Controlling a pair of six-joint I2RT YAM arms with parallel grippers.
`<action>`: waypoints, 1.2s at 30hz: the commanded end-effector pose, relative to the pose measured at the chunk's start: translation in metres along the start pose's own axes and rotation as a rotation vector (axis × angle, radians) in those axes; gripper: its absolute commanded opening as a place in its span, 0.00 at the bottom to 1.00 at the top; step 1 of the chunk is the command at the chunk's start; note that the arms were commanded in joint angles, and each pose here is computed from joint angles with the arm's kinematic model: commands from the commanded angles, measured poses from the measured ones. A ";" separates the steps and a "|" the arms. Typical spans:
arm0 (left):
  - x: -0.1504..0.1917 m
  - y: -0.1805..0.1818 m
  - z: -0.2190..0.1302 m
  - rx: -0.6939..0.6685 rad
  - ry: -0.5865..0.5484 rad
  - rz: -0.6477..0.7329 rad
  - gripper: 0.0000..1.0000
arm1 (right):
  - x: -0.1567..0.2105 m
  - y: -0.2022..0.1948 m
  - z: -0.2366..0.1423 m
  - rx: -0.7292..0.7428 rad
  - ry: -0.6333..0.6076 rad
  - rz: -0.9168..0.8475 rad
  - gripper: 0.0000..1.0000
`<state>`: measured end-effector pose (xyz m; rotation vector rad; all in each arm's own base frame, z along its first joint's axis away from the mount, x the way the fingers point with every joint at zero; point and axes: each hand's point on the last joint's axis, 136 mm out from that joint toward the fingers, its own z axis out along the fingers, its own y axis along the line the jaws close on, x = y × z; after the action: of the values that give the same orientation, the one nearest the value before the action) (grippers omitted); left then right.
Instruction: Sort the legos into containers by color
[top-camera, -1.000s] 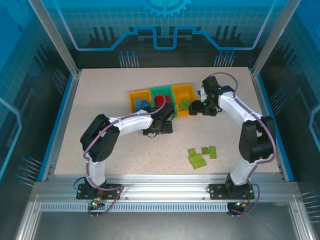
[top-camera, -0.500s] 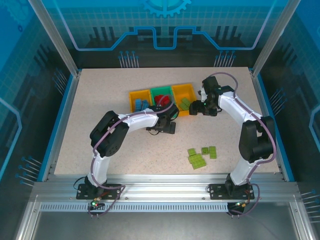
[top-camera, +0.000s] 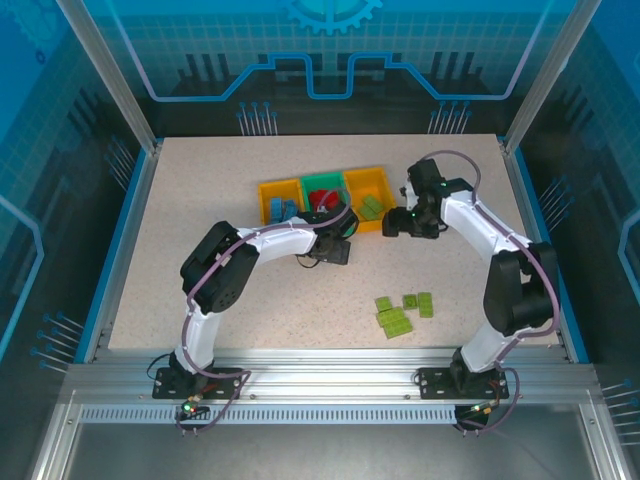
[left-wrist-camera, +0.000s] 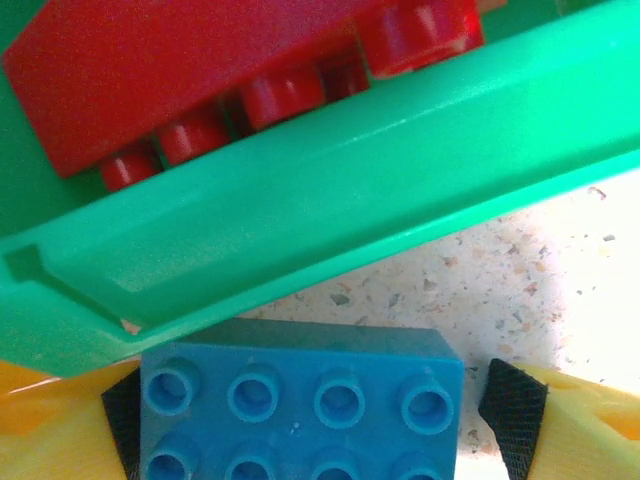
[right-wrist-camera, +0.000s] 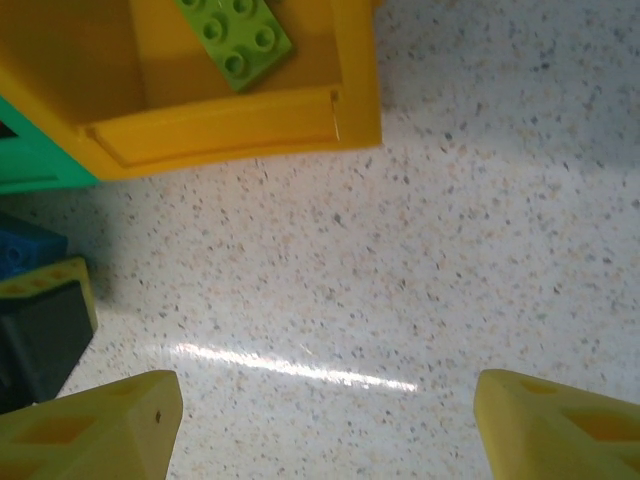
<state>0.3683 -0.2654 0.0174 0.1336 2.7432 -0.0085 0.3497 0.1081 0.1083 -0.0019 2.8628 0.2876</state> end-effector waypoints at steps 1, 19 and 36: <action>0.007 0.006 0.011 -0.017 0.012 0.015 0.83 | 0.016 -0.013 -0.007 0.028 0.010 0.035 0.79; 0.014 0.026 -0.049 0.001 -0.014 -0.111 0.58 | 0.086 -0.044 -0.013 0.050 0.055 0.140 0.80; -0.075 0.134 -0.089 -0.048 -0.123 -0.288 0.62 | 0.122 -0.052 0.002 0.052 0.126 0.184 0.81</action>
<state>0.4058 -0.1323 0.1316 -0.3267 2.5763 -0.0187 0.2396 0.0627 0.0651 0.2061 2.9884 0.2359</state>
